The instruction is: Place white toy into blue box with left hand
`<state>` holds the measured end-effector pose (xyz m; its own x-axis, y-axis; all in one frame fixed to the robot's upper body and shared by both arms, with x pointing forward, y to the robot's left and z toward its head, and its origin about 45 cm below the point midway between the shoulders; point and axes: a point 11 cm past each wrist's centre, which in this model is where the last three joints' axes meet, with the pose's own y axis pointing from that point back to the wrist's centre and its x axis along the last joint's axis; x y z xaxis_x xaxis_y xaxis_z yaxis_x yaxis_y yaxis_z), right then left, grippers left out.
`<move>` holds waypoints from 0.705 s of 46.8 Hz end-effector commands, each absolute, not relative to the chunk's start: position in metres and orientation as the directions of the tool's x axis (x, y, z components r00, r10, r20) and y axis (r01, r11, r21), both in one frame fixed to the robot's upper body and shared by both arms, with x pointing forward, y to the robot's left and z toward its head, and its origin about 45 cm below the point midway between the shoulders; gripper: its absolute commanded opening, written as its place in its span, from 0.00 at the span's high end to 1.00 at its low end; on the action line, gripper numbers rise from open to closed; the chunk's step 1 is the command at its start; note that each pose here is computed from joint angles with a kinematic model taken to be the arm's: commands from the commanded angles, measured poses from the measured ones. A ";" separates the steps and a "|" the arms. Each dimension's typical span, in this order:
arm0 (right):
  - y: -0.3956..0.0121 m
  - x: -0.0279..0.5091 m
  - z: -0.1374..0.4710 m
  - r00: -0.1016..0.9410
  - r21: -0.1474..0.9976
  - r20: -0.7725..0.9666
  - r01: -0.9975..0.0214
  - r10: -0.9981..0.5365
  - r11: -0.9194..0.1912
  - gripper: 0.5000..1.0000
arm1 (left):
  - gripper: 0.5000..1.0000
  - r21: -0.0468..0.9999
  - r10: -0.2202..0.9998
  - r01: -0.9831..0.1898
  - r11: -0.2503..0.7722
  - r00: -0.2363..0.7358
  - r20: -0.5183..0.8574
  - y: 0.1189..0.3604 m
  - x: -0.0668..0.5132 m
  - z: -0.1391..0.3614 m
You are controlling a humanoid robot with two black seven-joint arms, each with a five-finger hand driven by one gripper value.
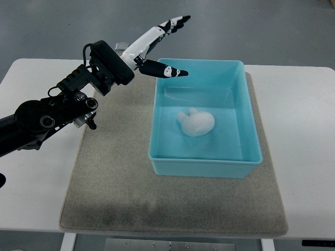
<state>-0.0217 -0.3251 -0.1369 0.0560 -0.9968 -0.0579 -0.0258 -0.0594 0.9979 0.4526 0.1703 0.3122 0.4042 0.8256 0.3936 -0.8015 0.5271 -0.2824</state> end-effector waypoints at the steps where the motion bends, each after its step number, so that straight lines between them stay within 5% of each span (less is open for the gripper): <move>1: -0.325 -0.022 -0.137 0.056 0.998 -0.058 -0.027 -0.997 -0.060 0.13 | 0.02 -0.303 0.916 -0.865 0.399 0.360 0.179 0.188 0.464 0.324; 7: -0.325 -0.022 -0.137 0.056 0.998 -0.058 -0.027 -0.997 -0.060 0.13 | 0.02 -0.275 0.954 -0.916 0.292 0.300 0.012 0.206 0.473 0.323; 16: -0.325 -0.022 -0.137 0.056 0.998 -0.058 -0.027 -0.997 -0.060 0.13 | 0.02 -0.246 0.979 -0.952 0.185 0.201 -0.042 0.241 0.485 0.319; 22: -0.325 -0.022 -0.137 0.056 0.998 -0.058 -0.025 -0.997 -0.059 0.13 | 0.02 -0.197 0.947 -0.978 0.067 0.125 -0.297 0.269 0.487 0.303; 27: -0.325 -0.022 -0.137 0.056 0.998 -0.058 -0.025 -0.997 -0.059 0.13 | 0.01 -0.173 0.863 -0.983 0.064 0.141 -0.485 0.281 0.480 0.286; 33: -0.325 -0.022 -0.137 0.056 0.998 -0.058 -0.025 -0.997 -0.059 0.13 | 0.02 -0.157 0.836 -0.985 0.069 0.143 -0.529 0.288 0.477 0.279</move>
<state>-0.0216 -0.3251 -0.1369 0.0560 -0.9968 -0.0579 -0.0262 -0.0595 0.9979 0.4779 0.2847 0.2815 0.1476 0.8404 -0.5215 -0.9834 0.0684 -0.1680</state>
